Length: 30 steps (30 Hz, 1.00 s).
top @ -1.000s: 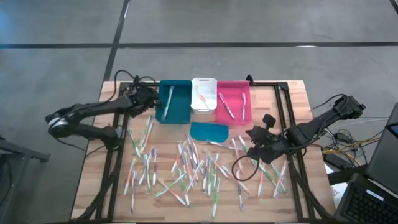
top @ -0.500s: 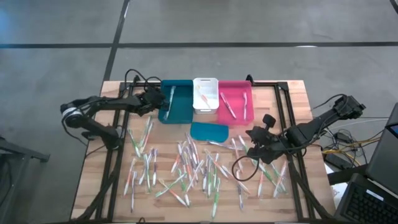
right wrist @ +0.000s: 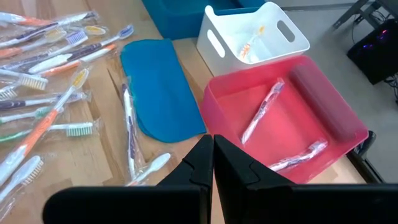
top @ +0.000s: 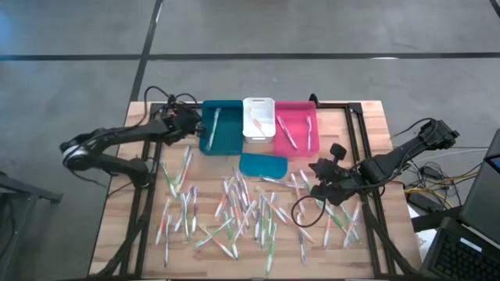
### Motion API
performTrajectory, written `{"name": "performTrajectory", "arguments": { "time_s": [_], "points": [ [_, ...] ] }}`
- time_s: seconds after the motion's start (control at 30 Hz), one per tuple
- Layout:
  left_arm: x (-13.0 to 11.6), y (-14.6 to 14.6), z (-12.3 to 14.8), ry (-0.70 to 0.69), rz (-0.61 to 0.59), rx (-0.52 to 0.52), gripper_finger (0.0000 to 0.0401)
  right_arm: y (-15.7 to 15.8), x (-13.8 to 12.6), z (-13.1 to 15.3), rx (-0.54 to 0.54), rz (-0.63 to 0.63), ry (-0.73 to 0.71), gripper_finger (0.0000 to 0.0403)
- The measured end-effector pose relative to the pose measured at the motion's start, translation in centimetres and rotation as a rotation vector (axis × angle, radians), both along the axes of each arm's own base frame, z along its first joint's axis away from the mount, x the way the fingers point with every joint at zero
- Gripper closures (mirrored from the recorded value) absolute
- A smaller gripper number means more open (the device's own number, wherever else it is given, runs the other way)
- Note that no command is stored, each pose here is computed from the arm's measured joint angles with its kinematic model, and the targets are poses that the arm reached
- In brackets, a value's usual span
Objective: Pick & Place Toothbrushes
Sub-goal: Put the orange toothbrush into the white bin
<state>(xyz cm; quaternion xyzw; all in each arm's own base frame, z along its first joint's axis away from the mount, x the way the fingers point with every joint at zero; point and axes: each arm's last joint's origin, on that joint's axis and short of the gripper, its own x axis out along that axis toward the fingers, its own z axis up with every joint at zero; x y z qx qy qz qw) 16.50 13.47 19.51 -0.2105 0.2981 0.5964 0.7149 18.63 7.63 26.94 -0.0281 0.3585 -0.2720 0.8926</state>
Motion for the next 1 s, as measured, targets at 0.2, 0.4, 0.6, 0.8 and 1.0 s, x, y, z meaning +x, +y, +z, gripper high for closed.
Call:
{"name": "performTrajectory", "arguments": {
  "time_s": [0.2,0.4,0.6,0.8,1.0],
  "points": [
    [-0.6,-2.4,3.3,-0.165,-0.163,0.054,0.0321,0.0,0.0,0.0,-0.005,0.006,0.004,0.0394],
    [-0.3,-5.3,5.3,-0.278,-0.347,0.102,0.0321,0.0,0.1,0.1,0.001,0.006,-0.008,0.0394],
    [1.1,-8.1,6.4,-0.349,-0.562,0.158,0.0321,0.3,0.5,0.3,0.047,-0.005,-0.065,0.0394],
    [2.4,-11.2,6.7,-0.384,-0.702,0.239,0.0321,1.6,2.3,0.5,0.186,0.110,-0.138,0.0394],
    [2.8,-13.8,6.6,-0.413,-0.824,0.379,0.0321,3.9,4.6,-1.7,0.201,0.182,-0.111,0.0394]
  ]
}}
